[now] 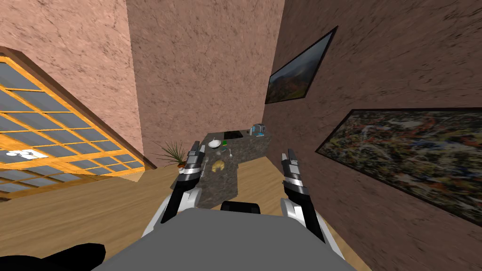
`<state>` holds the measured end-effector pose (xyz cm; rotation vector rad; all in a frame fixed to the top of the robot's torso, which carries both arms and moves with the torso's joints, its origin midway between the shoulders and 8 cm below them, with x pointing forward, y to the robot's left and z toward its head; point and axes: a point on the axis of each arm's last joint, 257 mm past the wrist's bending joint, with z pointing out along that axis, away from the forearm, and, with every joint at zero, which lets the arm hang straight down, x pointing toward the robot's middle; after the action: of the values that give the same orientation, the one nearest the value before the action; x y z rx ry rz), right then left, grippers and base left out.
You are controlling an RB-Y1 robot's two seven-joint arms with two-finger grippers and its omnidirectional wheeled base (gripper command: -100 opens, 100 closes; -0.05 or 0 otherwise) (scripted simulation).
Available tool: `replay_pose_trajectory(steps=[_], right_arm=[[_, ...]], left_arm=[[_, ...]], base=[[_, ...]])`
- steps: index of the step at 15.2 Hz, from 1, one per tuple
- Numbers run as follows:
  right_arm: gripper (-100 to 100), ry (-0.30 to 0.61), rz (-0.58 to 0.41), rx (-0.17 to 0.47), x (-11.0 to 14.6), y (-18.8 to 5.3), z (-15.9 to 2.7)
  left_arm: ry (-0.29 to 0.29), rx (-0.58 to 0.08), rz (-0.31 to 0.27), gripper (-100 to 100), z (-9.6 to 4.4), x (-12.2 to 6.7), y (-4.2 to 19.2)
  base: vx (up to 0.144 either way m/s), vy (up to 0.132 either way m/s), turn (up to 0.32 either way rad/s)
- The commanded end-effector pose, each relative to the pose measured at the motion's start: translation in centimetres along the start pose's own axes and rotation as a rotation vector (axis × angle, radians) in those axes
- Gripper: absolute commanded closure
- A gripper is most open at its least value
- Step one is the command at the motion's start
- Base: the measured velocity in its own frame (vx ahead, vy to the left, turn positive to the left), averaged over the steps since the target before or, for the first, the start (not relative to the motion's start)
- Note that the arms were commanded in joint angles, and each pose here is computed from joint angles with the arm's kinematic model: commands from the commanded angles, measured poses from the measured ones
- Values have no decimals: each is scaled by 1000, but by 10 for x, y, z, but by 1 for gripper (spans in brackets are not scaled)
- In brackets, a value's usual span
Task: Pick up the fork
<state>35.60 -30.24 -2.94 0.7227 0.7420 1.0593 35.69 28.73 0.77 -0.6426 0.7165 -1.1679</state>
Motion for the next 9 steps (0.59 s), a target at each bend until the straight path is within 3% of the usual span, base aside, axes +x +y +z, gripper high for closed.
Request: replay_pose_trajectory(steps=[1,9], right_arm=[[0,0,0,0,0,0,0],[0,0,0,0,0,0,0]], left_arm=[[27,-14,14,-100,-2,1,4],[130,-140,76,-100,-21,-5,39]], base=[[-2,3,-43],[-10,29,-117]])
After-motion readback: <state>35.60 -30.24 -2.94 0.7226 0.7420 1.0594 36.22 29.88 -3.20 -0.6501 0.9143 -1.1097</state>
